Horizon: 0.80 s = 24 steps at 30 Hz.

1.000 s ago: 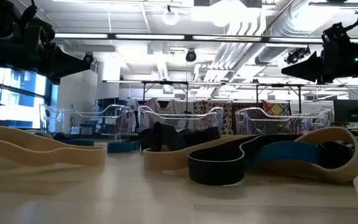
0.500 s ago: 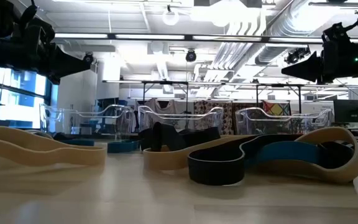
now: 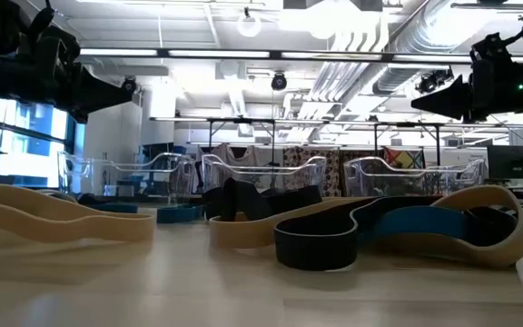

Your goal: Sort rubber bands into baskets

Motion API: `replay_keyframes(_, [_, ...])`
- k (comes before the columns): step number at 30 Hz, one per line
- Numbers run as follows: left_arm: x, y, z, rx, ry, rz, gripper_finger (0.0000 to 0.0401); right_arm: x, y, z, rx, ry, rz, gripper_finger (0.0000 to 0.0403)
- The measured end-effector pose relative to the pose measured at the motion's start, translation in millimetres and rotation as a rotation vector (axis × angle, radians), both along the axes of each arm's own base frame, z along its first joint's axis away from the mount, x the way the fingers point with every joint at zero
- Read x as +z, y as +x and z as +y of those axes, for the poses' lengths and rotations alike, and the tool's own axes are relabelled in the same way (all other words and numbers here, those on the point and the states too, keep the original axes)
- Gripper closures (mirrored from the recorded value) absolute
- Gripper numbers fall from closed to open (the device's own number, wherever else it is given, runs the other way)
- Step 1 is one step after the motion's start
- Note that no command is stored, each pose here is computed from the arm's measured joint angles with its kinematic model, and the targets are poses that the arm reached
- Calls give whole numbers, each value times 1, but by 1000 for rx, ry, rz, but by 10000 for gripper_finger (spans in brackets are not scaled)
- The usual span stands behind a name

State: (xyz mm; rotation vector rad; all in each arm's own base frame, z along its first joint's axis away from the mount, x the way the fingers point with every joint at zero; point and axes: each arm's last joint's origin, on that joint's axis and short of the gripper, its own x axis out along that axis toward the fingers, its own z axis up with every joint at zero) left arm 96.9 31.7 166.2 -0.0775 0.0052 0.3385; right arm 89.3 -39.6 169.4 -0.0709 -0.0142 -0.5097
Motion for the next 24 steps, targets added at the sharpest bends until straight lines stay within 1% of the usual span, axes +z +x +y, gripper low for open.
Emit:
replay_keyframes(13, [0, 0, 0, 0, 1, -2, 401, 0, 0, 0, 0, 0, 0, 403])
replay_keyframes(16, [3, 0, 0, 2, 8, -35, 401, 0, 0, 0, 1, 0, 0, 403])
replay_keyframes(17, [4, 0, -1, -22, 2, -46, 401, 0, 0, 0, 0, 0, 0, 403])
replay_keyframes(20, [11, 1, -6, -180, -20, -74, 401, 0, 0, 0, 0, 1, 1, 403])
replay_keyframes(24, [28, 0, -11, -280, -14, -103, 401, 0, 0, 0, 1, 0, 0, 403])
